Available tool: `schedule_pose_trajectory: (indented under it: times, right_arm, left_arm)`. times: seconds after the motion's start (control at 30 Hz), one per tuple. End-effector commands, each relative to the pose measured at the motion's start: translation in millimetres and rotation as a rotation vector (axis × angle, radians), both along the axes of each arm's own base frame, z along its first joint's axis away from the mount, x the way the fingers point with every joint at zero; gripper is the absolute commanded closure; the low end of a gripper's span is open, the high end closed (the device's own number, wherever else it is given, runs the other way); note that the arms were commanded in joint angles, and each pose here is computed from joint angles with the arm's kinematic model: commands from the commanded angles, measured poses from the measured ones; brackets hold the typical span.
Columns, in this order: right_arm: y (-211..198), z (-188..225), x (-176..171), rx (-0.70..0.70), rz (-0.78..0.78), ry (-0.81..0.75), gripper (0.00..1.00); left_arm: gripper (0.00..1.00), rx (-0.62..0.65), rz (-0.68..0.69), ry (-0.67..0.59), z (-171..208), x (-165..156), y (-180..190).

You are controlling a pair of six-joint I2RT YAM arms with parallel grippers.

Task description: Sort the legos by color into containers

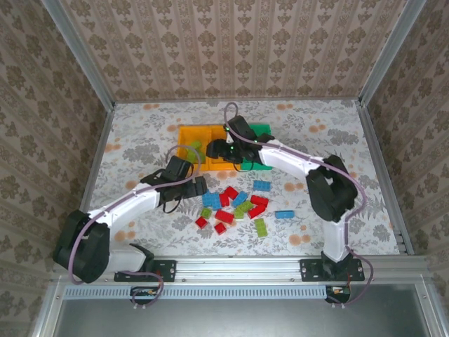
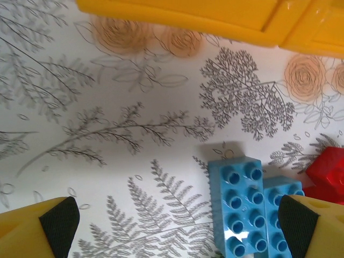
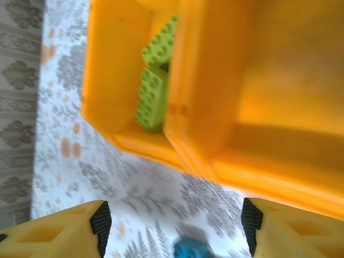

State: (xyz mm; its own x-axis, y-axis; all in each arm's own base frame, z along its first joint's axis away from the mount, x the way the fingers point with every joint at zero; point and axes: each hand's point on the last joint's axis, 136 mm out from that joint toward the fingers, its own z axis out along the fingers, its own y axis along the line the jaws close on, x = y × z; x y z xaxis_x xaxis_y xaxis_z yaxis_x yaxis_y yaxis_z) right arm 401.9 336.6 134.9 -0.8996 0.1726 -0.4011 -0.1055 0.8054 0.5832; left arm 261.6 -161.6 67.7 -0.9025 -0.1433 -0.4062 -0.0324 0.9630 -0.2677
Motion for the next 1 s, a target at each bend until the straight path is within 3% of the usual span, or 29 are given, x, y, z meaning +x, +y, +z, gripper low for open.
schedule_pose_trajectory:
  times: [0.0,0.33,0.5,0.97]
  right_arm:
    - [-44,-6,-19,-0.162,-0.051,-0.026,0.31]
    - [-130,-50,-81,-0.434,-0.162,0.087,0.32]
    - [-156,-66,-98,-0.566,-0.161,0.136,0.24]
    - [-150,-94,-85,-0.644,-0.161,0.213,0.16]
  left_arm:
    - [0.02,-0.043,0.003,0.046,-3,-2,-15]
    - [0.02,-0.028,-0.028,0.066,-5,6,-33]
    - [0.02,-0.021,-0.026,0.059,-6,7,-31]
    - [0.01,0.008,-0.02,0.055,-9,7,-26]
